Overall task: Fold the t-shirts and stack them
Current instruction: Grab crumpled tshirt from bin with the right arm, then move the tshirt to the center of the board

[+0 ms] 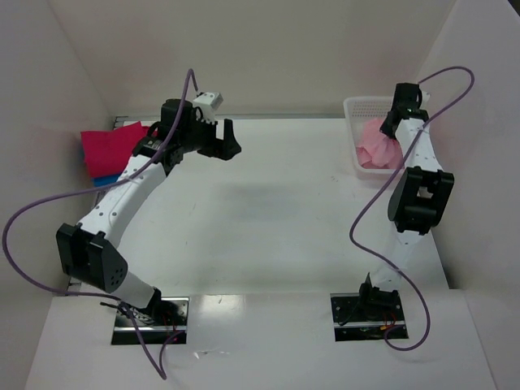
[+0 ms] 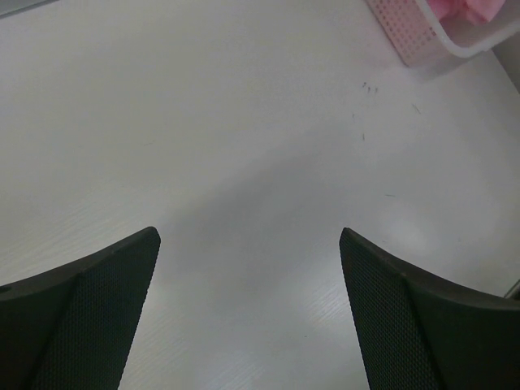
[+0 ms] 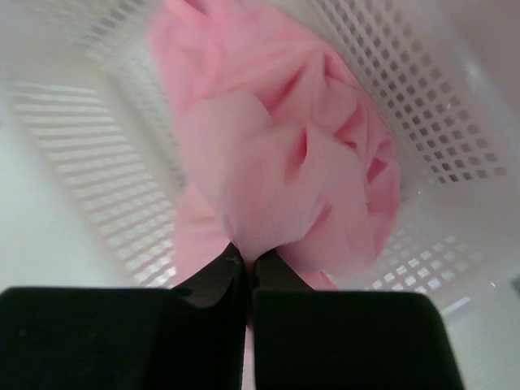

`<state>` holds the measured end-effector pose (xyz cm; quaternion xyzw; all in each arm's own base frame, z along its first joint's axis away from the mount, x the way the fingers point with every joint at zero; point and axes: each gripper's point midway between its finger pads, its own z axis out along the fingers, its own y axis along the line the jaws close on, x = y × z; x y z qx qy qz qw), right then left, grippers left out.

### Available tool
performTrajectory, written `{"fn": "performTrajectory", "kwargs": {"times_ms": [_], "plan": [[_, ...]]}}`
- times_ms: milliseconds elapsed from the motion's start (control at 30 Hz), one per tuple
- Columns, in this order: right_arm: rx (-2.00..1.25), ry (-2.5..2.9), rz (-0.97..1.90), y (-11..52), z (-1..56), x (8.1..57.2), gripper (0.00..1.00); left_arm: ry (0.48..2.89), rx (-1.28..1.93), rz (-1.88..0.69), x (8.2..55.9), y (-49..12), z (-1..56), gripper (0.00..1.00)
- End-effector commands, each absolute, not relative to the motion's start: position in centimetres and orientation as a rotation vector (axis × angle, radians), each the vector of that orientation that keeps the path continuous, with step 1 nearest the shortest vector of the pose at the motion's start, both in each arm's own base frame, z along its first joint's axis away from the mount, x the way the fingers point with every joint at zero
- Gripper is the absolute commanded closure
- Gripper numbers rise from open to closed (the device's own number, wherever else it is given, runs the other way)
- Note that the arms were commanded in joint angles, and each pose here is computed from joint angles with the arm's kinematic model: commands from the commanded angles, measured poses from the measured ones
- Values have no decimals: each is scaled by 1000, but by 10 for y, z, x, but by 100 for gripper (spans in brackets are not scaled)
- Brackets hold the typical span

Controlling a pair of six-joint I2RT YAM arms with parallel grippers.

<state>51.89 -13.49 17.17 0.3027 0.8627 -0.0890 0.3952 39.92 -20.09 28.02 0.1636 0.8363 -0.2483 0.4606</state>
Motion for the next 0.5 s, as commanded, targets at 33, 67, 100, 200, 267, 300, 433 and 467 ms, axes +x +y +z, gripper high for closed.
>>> {"fn": "performTrajectory", "kwargs": {"times_ms": [33, 67, 100, 200, 267, 300, 433, 467], "plan": [[528, 1725, -65, -68, 420, 492, 100, 1871, 649, -840, 402, -250, 328, 1], [489, 1685, -47, -54, 443, 484, 100, 1845, 665, -887, 403, -257, 338, 1], [453, 1652, -27, -37, 460, 475, 100, 1820, 694, -940, 401, -265, 345, 1], [317, 1574, 127, 36, 508, 441, 100, 1703, 804, -1059, 395, -290, 368, 1], [262, 1548, 285, 75, 523, 425, 100, 1609, 878, -1089, 389, -309, 383, 1], [246, 1538, 360, 88, 527, 413, 100, 1588, 886, -1072, 390, -313, 385, 1], [145, 1563, 663, 137, 518, 387, 100, 1447, 941, -1052, 390, -338, 399, 1], [123, 1569, 710, 144, 515, 383, 100, 1421, 940, -1032, 392, -345, 399, 1]]}}
